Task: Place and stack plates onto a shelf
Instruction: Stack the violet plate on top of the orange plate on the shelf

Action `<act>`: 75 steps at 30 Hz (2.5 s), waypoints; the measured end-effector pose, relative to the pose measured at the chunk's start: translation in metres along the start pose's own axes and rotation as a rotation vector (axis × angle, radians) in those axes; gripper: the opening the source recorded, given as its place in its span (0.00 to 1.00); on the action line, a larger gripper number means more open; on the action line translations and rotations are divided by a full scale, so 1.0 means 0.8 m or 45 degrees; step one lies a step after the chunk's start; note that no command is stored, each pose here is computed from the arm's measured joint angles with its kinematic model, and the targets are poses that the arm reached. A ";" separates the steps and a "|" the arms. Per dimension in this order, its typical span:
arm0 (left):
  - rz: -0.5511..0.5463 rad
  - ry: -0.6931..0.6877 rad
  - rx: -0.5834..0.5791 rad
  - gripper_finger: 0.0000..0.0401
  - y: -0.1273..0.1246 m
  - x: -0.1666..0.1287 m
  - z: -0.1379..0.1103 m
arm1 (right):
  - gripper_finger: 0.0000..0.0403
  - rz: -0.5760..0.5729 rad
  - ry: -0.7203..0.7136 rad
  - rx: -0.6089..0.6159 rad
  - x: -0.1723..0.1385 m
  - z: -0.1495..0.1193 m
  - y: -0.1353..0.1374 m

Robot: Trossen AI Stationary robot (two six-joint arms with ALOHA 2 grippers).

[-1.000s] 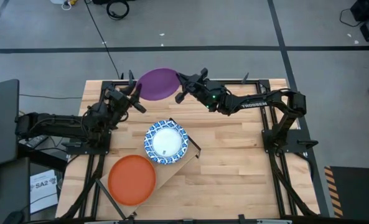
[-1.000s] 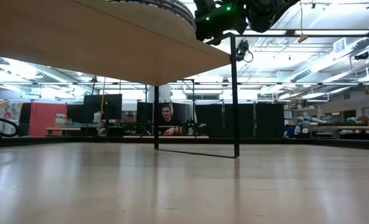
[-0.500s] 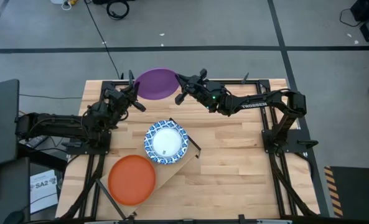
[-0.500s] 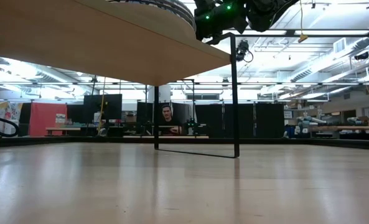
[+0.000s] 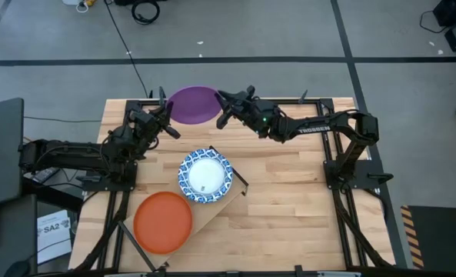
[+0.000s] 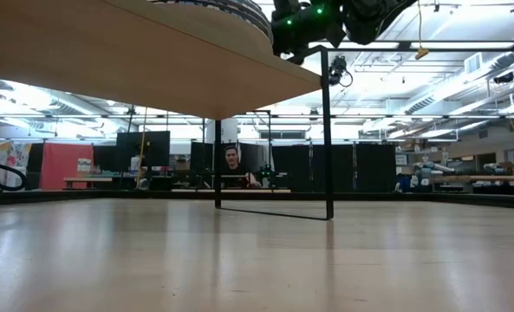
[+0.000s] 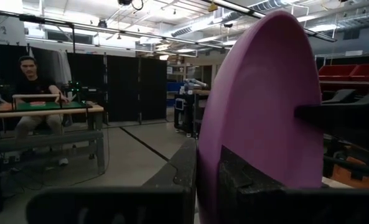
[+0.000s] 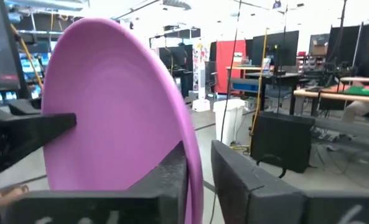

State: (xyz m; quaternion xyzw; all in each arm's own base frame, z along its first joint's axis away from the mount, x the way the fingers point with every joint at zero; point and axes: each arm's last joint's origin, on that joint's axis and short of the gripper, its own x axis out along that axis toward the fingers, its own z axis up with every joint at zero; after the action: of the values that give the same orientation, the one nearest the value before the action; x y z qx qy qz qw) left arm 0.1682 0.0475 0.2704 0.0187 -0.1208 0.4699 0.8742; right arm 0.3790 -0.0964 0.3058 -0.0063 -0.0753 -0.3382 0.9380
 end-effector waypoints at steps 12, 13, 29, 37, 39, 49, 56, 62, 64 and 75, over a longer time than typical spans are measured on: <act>0.003 0.001 0.000 0.07 0.000 0.000 0.000 | 0.36 -0.014 0.000 0.053 0.002 0.000 -0.004; 0.003 0.001 0.000 0.07 0.000 0.000 0.000 | 0.37 -0.014 0.000 0.054 0.002 0.000 -0.004; 0.083 0.029 0.016 0.07 0.002 0.000 -0.002 | 0.42 -0.014 0.058 0.013 -0.005 0.009 -0.007; 0.090 0.040 0.027 0.07 0.002 0.000 -0.004 | 0.43 -0.016 0.211 -0.068 -0.036 0.048 -0.026; 0.093 0.033 0.018 0.07 0.002 0.000 -0.003 | 0.43 -0.016 0.258 -0.091 -0.047 0.059 -0.032; 0.055 -0.050 -0.144 0.07 -0.003 0.002 0.021 | 0.43 -0.073 0.468 -0.182 -0.101 0.099 -0.079; -0.109 0.064 -0.124 0.07 -0.031 0.005 0.066 | 0.42 -0.137 0.564 -0.223 -0.115 0.103 -0.103; -0.374 0.318 -0.130 0.07 -0.046 0.002 0.110 | 0.42 -0.180 0.682 -0.274 -0.114 0.091 -0.116; -0.478 0.433 -0.179 0.07 -0.046 -0.001 0.124 | 0.42 -0.189 0.718 -0.287 -0.112 0.086 -0.118; -0.904 1.110 -0.441 0.07 -0.029 -0.027 0.161 | 0.42 -0.136 0.786 -0.261 -0.102 0.072 -0.123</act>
State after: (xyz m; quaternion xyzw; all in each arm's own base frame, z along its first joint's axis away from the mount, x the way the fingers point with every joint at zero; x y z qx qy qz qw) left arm 0.1510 -0.0020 0.3920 -0.2799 0.1884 0.0861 0.9374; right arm 0.2465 -0.1167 0.3473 0.0063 0.2469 -0.3787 0.8920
